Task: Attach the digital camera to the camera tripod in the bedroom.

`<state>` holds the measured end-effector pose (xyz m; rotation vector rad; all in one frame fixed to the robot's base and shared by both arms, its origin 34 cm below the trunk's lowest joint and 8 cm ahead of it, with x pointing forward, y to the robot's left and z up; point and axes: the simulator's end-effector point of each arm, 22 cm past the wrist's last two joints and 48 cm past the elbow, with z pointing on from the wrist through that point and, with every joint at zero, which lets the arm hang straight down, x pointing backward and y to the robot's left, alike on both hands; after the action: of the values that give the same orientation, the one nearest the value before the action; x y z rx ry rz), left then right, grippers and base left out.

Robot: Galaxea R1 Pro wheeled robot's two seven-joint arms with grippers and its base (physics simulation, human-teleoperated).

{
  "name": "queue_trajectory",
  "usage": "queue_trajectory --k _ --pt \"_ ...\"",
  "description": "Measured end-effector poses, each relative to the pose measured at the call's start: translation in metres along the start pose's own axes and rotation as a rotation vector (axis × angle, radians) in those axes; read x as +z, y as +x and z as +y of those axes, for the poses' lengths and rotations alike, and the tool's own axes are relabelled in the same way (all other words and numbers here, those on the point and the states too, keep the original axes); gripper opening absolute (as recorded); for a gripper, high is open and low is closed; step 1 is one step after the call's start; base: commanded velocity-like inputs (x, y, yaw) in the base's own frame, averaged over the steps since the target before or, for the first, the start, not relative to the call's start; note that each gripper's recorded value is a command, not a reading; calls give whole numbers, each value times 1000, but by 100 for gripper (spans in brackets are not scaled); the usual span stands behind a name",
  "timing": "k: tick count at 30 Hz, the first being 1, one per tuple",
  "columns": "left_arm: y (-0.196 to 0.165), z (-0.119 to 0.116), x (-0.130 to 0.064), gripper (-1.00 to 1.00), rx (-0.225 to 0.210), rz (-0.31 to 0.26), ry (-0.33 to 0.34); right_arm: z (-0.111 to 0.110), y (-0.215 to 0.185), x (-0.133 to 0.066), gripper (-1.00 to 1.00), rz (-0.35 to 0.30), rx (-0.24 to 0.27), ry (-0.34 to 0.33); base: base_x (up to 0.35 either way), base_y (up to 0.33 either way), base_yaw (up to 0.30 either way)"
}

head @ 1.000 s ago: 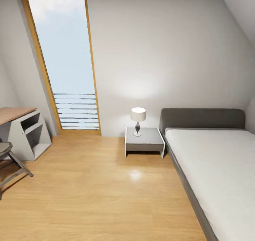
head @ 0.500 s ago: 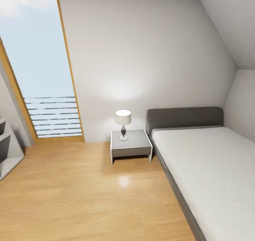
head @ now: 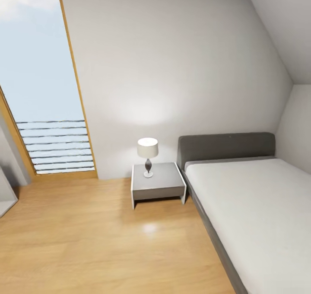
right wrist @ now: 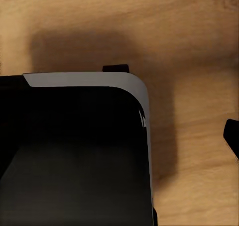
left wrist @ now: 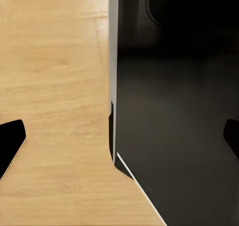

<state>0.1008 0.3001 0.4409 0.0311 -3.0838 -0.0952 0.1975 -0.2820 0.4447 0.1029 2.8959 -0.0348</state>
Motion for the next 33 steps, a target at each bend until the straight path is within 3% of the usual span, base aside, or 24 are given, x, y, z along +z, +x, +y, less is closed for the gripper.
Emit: queue_trajectory --k 14,33 --pt "0 0 0 100 0 0 0 0 0 0 100 0 0 2 342 0 34" --pt "0 0 0 100 0 0 -1 -1 0 0 100 0 0 2 342 0 262"
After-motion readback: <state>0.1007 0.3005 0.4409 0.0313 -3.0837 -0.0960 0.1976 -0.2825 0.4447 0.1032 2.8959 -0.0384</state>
